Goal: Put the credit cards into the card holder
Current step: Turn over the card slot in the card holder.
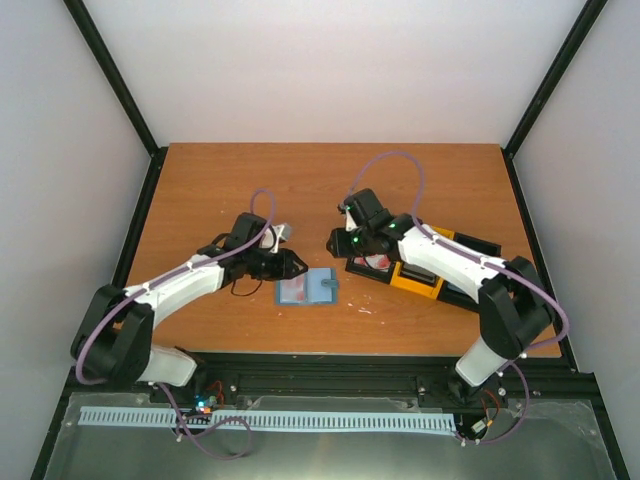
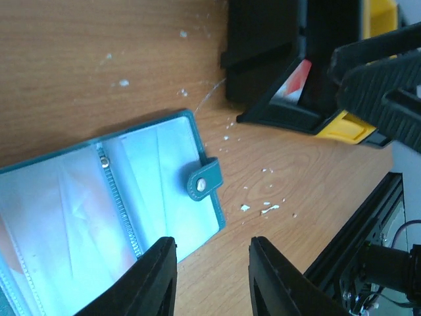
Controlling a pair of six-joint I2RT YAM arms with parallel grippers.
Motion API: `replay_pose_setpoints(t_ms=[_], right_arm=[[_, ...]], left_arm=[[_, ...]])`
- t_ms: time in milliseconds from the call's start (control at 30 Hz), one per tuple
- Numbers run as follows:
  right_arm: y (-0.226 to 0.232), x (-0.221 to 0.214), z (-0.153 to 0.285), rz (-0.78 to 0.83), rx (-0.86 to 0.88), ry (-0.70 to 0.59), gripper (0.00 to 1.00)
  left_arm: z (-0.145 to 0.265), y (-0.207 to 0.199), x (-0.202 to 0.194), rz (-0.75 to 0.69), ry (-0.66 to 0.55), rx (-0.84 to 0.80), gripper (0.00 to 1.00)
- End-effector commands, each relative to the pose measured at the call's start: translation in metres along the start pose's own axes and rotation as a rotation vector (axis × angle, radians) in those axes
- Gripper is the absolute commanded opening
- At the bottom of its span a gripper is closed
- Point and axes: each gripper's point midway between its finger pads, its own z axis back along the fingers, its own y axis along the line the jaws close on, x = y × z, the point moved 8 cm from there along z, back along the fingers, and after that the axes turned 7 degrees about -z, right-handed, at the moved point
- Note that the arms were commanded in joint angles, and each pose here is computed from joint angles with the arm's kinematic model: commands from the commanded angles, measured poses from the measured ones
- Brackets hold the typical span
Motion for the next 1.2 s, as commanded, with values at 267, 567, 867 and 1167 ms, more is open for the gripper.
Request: replay_pose_setpoints(t_ms=[267, 567, 867, 1167], right_arm=[[0.011, -0.032, -0.044, 0.037, -0.105, 0.183, 0.4], [0.038, -0.059, -0.081, -0.005, 0.052, 0.325, 0.23], [0.018, -0.071, -0.104, -0.019, -0.176, 0.337, 0.21], [0.001, -0.072, -0.086, 0.016, -0.402, 0.285, 0.26]], left_arm=[[-0.039, 0.022, -0.01, 0.075, 0.133, 0.068, 0.26], [-0.036, 0.044, -0.038, 0.169, 0.162, 0.196, 0.19], [-0.037, 0.054, -0.056, 0.221, 0.203, 0.222, 0.19], [-0.038, 0.057, -0.063, 0.228, 0.225, 0.226, 0.19]])
